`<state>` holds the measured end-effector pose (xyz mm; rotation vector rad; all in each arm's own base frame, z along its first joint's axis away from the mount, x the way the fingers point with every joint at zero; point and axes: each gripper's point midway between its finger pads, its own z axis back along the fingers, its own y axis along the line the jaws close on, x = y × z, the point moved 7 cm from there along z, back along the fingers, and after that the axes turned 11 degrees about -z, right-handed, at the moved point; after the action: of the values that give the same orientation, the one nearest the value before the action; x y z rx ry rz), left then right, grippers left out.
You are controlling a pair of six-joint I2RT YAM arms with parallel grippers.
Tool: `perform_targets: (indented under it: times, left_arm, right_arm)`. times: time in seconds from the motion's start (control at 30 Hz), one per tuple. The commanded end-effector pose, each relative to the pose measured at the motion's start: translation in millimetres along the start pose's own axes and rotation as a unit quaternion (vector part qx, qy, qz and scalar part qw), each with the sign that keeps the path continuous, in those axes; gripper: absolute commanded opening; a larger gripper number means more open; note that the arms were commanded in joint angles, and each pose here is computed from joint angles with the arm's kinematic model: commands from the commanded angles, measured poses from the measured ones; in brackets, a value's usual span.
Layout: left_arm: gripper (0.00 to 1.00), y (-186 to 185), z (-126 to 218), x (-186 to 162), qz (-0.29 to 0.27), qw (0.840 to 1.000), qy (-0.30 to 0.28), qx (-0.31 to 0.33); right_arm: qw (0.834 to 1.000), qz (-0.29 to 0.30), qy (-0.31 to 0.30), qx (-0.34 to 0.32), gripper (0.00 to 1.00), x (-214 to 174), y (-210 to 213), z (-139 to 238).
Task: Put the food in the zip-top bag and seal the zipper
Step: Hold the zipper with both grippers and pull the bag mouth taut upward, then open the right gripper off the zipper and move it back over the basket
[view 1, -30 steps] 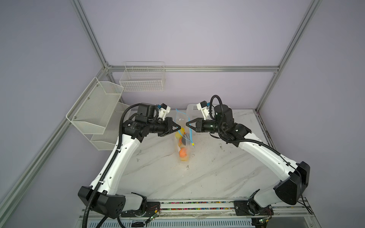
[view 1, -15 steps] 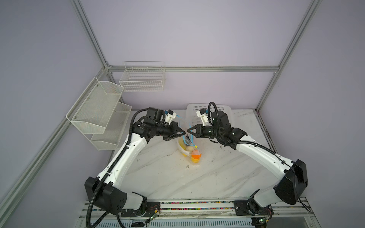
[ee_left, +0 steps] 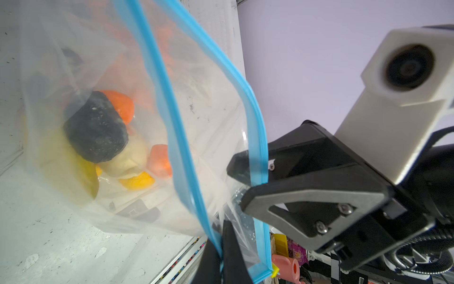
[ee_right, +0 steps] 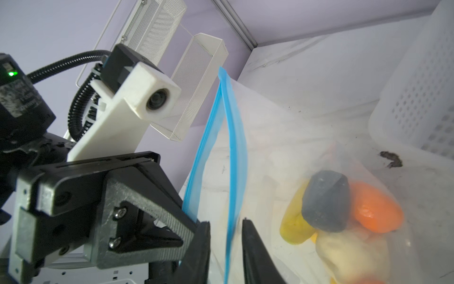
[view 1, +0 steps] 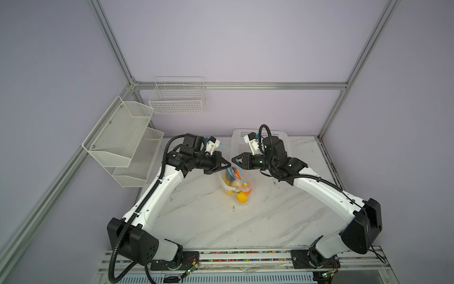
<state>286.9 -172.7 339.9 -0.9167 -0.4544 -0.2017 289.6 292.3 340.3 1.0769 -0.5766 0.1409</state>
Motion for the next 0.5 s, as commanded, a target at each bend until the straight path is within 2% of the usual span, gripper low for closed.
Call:
perform_targets:
  times: [0.0,0.1,0.23,0.37,0.47]
  left_arm:
    - [0.00,-3.2,7.7,7.6,-0.019,1.000,-0.018,0.001]
    - [0.00,2.1,8.5,7.0,-0.014,1.000,-0.019,0.008]
    - [0.00,4.6,9.6,7.3,-0.012,1.000,-0.021,0.011]
    - [0.00,3.0,9.7,7.8,-0.015,1.000,-0.020,0.008]
    - [0.00,-1.6,12.4,10.4,-0.018,1.000,-0.023,0.001]
  right_arm:
    - [0.998,0.040,-0.053,-0.007,0.34,23.0,9.5,19.2]
    - [0.994,0.046,-0.092,-0.024,0.40,40.9,2.5,38.0]
    - [0.988,0.047,-0.124,-0.082,0.42,50.9,-31.0,51.3]
    - [0.979,0.099,-0.095,-0.153,0.45,32.8,-70.4,40.9]
    - [0.981,0.127,-0.074,-0.125,0.44,12.1,-81.9,32.4]
